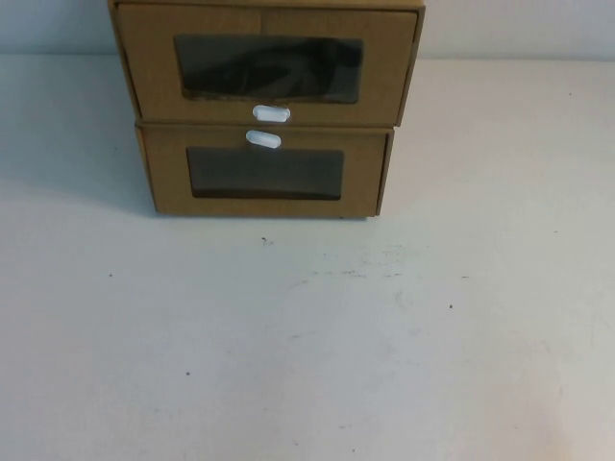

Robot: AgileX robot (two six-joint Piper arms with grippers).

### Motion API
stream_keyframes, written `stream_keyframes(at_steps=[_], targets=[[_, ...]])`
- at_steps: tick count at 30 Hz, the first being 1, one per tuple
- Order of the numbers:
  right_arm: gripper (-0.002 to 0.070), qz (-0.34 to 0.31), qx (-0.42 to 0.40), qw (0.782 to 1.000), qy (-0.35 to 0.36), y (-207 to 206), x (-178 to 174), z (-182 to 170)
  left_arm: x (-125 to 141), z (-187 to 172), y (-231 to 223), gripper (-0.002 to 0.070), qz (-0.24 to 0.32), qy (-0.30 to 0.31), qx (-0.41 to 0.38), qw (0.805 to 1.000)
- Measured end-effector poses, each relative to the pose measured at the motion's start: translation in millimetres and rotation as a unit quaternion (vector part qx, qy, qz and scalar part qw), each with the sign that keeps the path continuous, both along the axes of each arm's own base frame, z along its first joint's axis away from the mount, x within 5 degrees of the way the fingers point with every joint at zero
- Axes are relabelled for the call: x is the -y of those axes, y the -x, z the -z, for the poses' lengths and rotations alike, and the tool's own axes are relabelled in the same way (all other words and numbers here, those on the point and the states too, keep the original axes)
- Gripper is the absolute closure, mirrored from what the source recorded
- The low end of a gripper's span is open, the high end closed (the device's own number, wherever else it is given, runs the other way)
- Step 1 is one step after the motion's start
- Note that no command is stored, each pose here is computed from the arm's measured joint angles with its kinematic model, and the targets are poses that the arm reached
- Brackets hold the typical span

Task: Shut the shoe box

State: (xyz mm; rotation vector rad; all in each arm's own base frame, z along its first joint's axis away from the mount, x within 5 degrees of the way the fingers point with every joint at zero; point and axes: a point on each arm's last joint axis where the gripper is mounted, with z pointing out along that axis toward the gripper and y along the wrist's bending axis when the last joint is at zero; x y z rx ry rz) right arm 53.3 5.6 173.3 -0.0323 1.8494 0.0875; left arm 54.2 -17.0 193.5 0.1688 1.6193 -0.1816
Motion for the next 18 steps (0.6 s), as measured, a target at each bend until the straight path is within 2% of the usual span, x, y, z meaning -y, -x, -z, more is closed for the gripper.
stream_keyframes(at_steps=[16, 18], targets=[[0.0687, 0.0, 0.0, 1.0, 0.0, 0.0, 0.0, 0.0, 0.0, 0.0, 0.0, 0.068, 0.0, -0.001, 0.0, 1.0], [0.0687, 0.0, 0.0, 1.0, 0.0, 0.0, 0.0, 0.0, -1.1, 0.5, -0.2, 0.068, -0.004, -0.033, 0.004, 0.999]])
